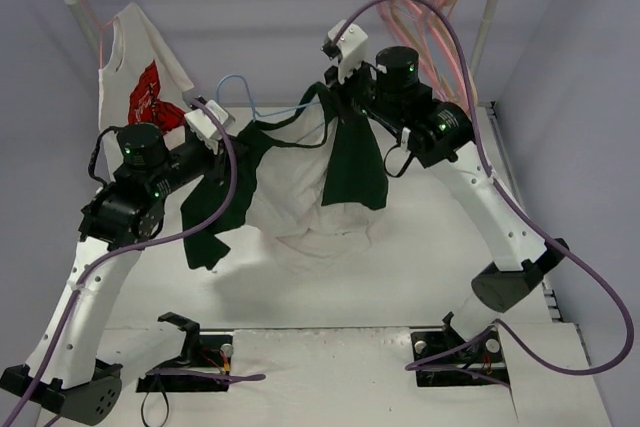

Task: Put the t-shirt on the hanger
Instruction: Place tshirt on hanger

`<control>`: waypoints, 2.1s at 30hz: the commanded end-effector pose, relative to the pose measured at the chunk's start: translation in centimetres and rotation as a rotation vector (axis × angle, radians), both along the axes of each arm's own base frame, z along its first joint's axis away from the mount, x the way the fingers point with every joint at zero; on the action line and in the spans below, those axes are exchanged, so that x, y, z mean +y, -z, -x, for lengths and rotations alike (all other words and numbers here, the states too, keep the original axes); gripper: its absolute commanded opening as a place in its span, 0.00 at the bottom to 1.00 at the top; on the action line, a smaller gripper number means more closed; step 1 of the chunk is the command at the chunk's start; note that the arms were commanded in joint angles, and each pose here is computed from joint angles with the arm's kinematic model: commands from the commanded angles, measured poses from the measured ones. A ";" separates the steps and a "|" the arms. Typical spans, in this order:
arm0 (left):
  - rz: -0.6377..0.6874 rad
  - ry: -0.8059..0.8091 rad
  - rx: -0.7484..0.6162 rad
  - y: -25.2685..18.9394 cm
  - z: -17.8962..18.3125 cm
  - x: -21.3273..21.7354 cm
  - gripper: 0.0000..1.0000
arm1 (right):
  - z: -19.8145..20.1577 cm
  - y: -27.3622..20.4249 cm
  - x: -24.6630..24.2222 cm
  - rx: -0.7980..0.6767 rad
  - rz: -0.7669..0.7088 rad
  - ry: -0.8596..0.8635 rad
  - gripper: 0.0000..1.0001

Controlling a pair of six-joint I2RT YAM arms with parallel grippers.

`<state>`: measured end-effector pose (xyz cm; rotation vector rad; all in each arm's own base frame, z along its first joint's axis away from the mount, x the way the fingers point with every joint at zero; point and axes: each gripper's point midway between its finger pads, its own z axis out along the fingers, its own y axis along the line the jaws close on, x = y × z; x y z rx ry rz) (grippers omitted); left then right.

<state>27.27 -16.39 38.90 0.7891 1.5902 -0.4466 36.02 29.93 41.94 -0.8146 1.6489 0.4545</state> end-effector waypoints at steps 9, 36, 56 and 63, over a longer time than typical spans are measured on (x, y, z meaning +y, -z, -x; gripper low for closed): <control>0.114 0.105 -0.146 -2.7 2.5 -1.3 0.00 | 3.4 0.2 1.9 -0.036 -0.015 -0.176 0.00; 0.270 0.237 -0.133 -2.2 5.1 -3.1 0.00 | 8.4 1.9 7.9 0.007 -0.022 -0.353 0.00; 0.435 0.417 0.004 2.7 6.5 -5.8 0.00 | 4.2 6.1 1.4 0.106 -0.035 -0.161 0.03; 0.429 0.401 0.084 5.3 5.2 -6.3 0.00 | 4.3 4.3 2.8 0.085 -0.074 -0.218 0.02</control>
